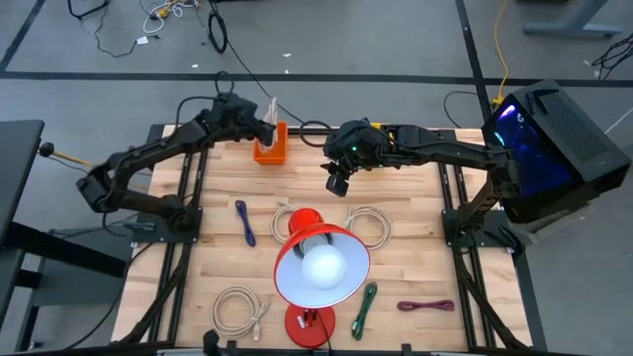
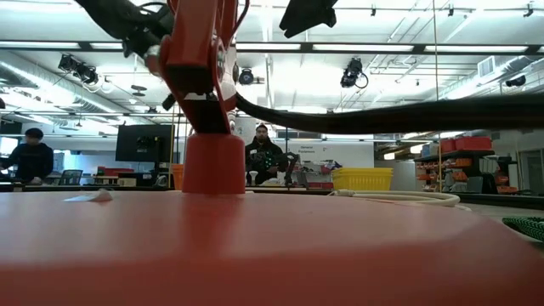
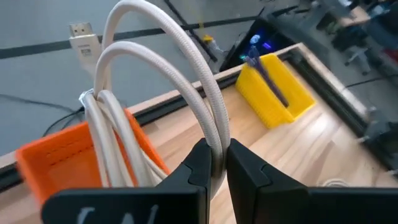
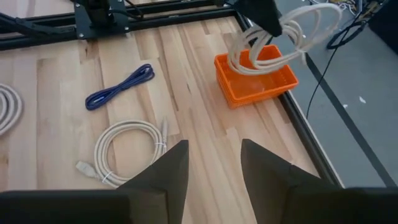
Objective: Pick & Place USB Port
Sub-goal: Put the brown HDMI cable into the orange bin
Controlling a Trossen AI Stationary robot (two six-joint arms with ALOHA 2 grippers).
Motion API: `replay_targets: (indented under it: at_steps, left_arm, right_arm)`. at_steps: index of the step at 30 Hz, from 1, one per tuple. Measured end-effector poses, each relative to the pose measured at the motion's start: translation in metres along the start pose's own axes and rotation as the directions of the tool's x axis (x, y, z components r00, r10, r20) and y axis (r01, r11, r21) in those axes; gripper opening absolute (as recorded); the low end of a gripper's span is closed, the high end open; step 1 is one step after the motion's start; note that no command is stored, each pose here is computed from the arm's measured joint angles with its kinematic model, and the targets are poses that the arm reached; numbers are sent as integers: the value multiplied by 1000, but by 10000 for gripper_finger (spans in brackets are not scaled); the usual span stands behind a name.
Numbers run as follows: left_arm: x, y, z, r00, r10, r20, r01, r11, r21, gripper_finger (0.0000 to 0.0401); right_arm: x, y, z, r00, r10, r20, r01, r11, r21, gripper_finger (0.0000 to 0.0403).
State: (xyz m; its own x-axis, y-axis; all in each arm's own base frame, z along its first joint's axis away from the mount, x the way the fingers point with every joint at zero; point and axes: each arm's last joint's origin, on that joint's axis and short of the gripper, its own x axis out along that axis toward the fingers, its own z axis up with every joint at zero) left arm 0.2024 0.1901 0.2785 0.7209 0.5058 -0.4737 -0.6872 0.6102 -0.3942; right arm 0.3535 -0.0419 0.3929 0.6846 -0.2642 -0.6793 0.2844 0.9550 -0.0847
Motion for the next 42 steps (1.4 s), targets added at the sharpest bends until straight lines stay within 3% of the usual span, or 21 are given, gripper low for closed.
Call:
replay_targets:
  at_steps: [5, 10, 21, 30, 35, 42]
  left_arm:
    - [7, 6, 7, 998, -26, 57, 28, 999, -31, 32]
    - [10, 14, 7, 999, -25, 36, 27, 998, -62, 32]
    - [22, 35, -43, 996, -78, 33, 82, 979, -185, 28]
    - [18, 51, -50, 999, -8, -53, -2, 983, -181, 13]
    - [17, 59, -53, 995, 23, -100, -44, 975, -219, 63]
    - [16, 59, -51, 995, -34, -92, 10, 968, -250, 118]
  right_arm:
    - [0, 0, 0, 1000, -1, -1, 1, 1000, 3, 149]
    - [0, 0, -1, 1000, -1, -8, 1, 1000, 2, 149]
    - [0, -2, -1, 999, -46, -14, 46, 999, 1, 149]
    - [1, -4, -1, 999, -50, -14, 50, 999, 4, 149]
    - [1, -4, -1, 999, -49, -14, 49, 999, 5, 149]
    - [1, -4, -1, 999, -50, -13, 50, 999, 5, 149]
